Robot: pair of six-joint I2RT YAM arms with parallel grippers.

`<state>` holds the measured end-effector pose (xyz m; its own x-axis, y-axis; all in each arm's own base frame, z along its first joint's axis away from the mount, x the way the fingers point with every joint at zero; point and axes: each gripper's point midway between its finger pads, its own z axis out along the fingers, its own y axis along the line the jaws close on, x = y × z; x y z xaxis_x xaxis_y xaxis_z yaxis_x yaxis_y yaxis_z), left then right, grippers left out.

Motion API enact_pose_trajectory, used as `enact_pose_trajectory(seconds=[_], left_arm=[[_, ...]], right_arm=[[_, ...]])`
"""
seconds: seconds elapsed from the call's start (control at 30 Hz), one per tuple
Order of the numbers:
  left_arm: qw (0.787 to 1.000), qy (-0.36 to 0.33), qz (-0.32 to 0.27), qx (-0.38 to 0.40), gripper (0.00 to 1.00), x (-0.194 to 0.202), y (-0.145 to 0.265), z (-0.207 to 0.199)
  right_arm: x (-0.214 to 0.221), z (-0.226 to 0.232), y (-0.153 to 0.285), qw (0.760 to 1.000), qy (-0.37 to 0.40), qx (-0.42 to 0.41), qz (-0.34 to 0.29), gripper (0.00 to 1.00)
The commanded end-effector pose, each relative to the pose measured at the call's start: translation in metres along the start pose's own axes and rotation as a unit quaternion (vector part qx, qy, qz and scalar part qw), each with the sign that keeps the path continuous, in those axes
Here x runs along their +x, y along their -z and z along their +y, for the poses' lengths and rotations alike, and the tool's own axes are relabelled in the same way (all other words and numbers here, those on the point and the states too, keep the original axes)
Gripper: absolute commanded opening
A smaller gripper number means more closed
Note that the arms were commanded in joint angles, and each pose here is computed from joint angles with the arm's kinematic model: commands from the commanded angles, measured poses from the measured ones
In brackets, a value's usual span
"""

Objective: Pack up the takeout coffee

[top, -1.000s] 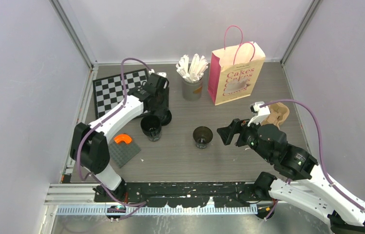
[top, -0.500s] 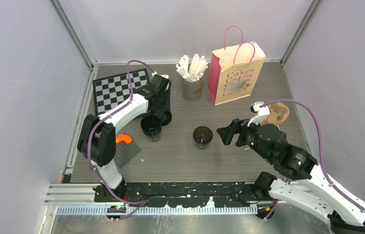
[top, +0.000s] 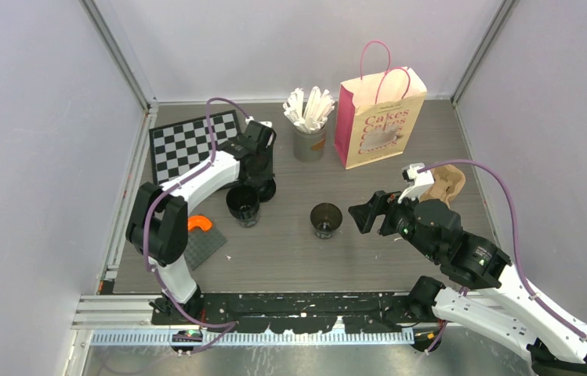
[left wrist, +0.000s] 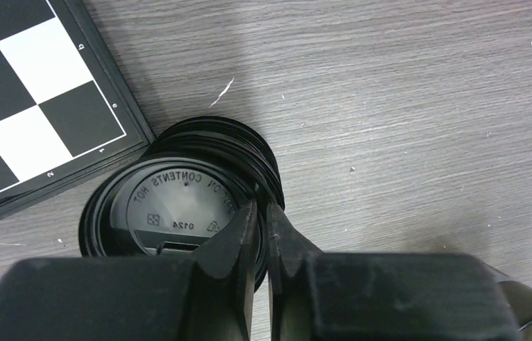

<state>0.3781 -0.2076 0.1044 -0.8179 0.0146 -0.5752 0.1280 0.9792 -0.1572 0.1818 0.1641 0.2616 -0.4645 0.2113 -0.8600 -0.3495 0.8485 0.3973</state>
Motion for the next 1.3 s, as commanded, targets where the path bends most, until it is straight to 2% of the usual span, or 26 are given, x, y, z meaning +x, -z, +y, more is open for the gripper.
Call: enact_pose_trajectory(seconds=[0.0,0.23,0.67,1.13,1.27], left_arm=[[1.000,0.004,-0.015,0.011,0.08,-0.008,0.002,-0.003],[0.999,0.012,-0.021,0.030,0.00,-0.015,0.026,-0.010],[0.998,0.003,-0.029,0.058,0.00,-0.022,0.057,-0.018],[0.998,-0.049,-0.029,0.022,0.00,-0.023,0.040,-0.004],[0.998,-0.059,-0.018,0.024,0.05,-0.018,0.031,-0.004]], right_arm=[[-0.009,0.004,-0.001,1.000,-0.001,-0.007,-0.018,0.85],[-0.010,0.005,-0.001,1.000,-0.005,-0.008,-0.020,0.85],[-0.006,0.008,-0.011,1.000,-0.011,-0.007,-0.013,0.85],[-0.003,0.011,-0.016,1.000,-0.016,-0.010,-0.007,0.85],[-0.003,0.011,-0.016,1.000,-0.015,-0.011,-0.006,0.85]])
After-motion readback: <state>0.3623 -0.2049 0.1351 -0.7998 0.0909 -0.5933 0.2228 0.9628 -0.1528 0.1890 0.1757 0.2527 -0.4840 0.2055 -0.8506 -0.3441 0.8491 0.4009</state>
